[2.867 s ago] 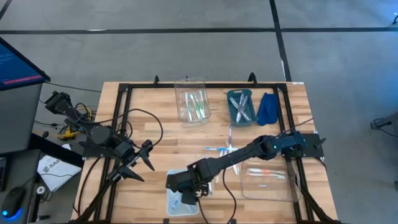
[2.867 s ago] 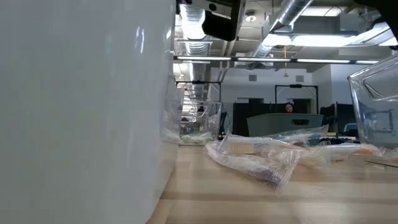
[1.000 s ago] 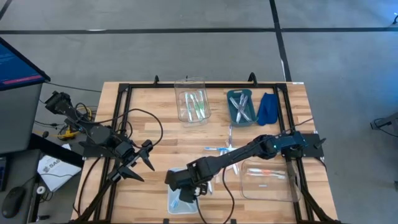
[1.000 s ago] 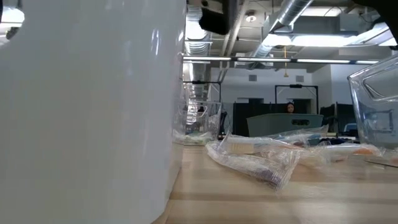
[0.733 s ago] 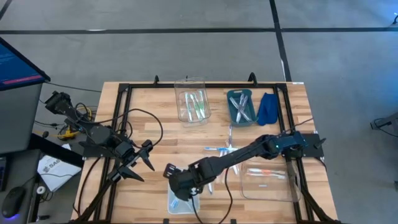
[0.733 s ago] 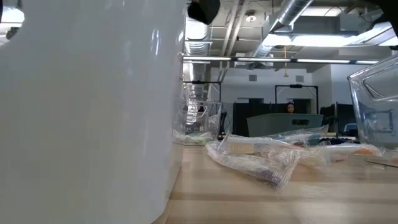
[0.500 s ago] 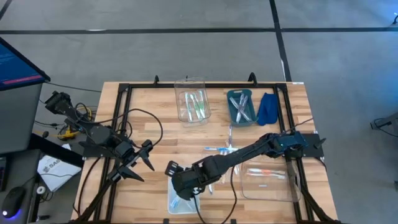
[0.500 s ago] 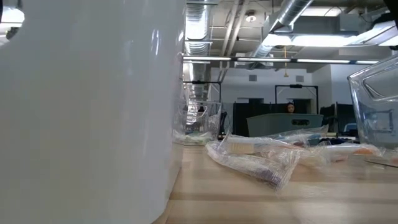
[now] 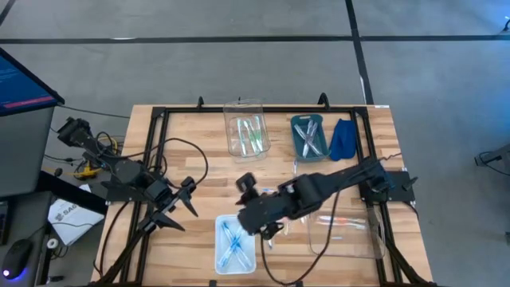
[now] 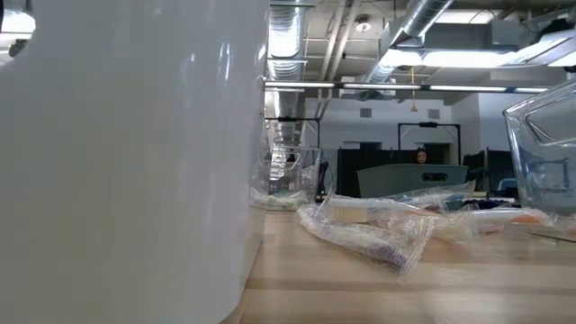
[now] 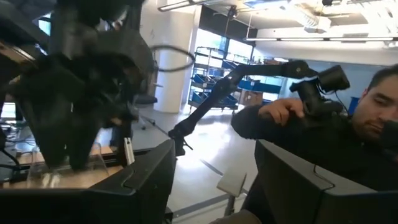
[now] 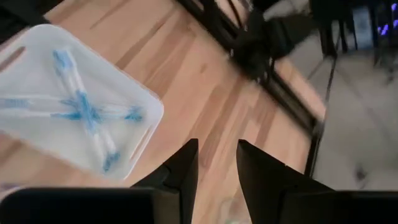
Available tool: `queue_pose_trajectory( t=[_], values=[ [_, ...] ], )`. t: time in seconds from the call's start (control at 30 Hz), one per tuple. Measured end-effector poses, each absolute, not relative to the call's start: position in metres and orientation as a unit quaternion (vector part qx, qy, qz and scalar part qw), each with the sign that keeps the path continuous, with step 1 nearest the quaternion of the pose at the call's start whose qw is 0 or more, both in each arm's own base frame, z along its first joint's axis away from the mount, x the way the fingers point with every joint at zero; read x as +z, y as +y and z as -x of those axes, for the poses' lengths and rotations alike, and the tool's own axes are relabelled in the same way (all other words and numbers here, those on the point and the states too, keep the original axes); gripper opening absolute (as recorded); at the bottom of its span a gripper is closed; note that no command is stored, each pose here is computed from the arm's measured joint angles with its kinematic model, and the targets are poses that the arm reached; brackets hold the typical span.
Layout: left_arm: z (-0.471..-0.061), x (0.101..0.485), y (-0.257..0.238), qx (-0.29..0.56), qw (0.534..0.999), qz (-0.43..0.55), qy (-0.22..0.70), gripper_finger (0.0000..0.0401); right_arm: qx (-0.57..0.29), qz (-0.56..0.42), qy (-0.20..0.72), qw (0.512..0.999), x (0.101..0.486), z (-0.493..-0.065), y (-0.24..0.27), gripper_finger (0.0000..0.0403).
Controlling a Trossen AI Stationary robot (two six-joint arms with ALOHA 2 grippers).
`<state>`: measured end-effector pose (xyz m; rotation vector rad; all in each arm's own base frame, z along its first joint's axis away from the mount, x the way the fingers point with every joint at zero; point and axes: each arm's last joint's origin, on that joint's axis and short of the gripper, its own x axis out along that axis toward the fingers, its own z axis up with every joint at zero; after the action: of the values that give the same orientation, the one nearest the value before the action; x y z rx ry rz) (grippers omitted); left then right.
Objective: Pick & Place Toothbrushes
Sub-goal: Put the orange toothbrush into the bottom transparent bin
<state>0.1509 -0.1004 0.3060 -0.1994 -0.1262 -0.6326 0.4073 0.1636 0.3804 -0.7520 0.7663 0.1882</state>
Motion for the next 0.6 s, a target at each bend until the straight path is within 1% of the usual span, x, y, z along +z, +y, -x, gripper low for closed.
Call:
queue_pose_trajectory(
  t=[0.07, 0.23, 0.3, 0.4, 0.47, 0.6],
  values=[
    [-0.152, 0.306, -0.099, -0.304, 0.946, 0.098, -0.065, 0.0218, 0.075, 0.324, 0.373, 0.866, 0.388, -0.399, 0.159, 0.0103],
    [-0.155, 0.306, -0.094, -0.285, 0.953, 0.074, -0.073, 0.0218, 0.036, 0.243, 0.437, 0.865, 0.397, -0.373, 0.148, 0.0103],
    [-0.156, 0.307, -0.092, -0.279, 0.955, 0.072, -0.078, 0.0218, 0.013, 0.212, 0.474, 0.855, 0.394, -0.365, 0.144, 0.0103],
    [-0.158, 0.307, -0.088, -0.268, 0.958, 0.070, -0.079, 0.0218, -0.011, 0.182, 0.504, 0.844, 0.389, -0.359, 0.143, 0.0103],
    [-0.159, 0.308, -0.086, -0.261, 0.960, 0.064, -0.084, 0.0218, -0.015, 0.171, 0.497, 0.851, 0.386, -0.361, 0.148, 0.0103],
    [-0.160, 0.308, -0.084, -0.252, 0.962, 0.056, -0.087, 0.0218, 0.002, 0.169, 0.470, 0.867, 0.383, -0.363, 0.164, 0.0103]
  ],
)
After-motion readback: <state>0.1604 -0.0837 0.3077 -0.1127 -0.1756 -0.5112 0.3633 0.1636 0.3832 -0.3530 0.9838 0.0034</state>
